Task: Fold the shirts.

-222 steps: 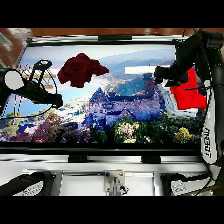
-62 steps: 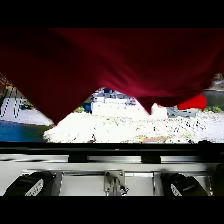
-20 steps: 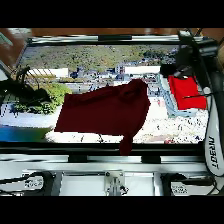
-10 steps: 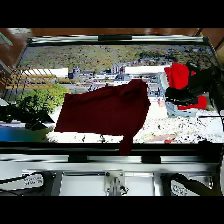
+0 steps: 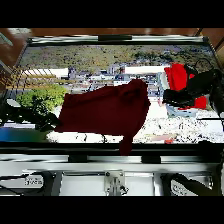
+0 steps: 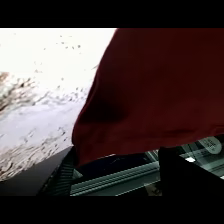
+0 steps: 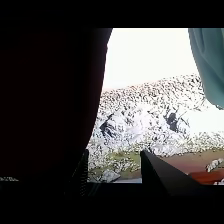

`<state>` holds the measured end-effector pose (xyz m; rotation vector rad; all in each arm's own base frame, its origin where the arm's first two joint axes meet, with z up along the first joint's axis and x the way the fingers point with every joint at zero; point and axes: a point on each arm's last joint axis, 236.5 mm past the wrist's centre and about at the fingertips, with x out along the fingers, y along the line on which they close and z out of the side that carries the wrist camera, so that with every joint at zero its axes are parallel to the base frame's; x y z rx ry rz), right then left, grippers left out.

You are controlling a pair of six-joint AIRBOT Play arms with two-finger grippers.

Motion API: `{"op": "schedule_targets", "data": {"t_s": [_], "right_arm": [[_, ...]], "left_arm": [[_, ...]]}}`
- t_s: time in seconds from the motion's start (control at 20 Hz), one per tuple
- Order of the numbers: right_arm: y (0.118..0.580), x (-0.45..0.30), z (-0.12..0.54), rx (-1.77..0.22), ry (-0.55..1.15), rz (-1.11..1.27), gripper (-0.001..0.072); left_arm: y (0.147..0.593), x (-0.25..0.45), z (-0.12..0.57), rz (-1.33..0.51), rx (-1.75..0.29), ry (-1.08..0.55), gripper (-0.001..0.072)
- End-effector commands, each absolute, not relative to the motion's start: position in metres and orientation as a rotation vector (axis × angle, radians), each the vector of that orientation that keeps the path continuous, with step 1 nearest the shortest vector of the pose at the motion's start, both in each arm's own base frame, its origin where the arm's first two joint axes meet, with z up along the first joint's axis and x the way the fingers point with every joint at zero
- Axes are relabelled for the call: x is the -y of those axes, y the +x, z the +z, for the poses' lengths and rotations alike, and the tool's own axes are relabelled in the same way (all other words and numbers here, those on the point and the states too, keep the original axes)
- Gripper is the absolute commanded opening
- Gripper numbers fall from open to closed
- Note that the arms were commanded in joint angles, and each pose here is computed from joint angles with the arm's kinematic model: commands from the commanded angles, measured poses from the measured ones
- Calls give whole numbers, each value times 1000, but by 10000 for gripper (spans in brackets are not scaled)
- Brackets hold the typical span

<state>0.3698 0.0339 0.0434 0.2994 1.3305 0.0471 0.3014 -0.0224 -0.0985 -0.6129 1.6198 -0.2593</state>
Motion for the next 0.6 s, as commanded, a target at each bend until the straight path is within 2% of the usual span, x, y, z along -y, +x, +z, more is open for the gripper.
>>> {"op": "schedule_targets", "data": {"t_s": [0.0, 0.05, 0.1, 0.25, 0.4, 0.55], "right_arm": [[369, -35, 43, -1332, 302, 50, 445], [369, -34, 43, -1334, 302, 50, 446], [365, -35, 37, -1350, 308, 47, 449], [324, -65, -8, -1506, 411, 129, 457], [288, -114, -47, -1586, 620, 259, 457], [269, -125, -86, -1596, 635, 211, 457]], "left_arm": [[307, 30, -113, -234, -1625, -586, 594], [306, 33, -117, -229, -1640, -592, 476], [306, 35, -120, -216, -1651, -603, 274], [304, 37, -119, -221, -1663, -606, 31], [309, 37, -107, -273, -1628, -555, 33], [316, 35, -90, -275, -1573, -530, 34]]}}
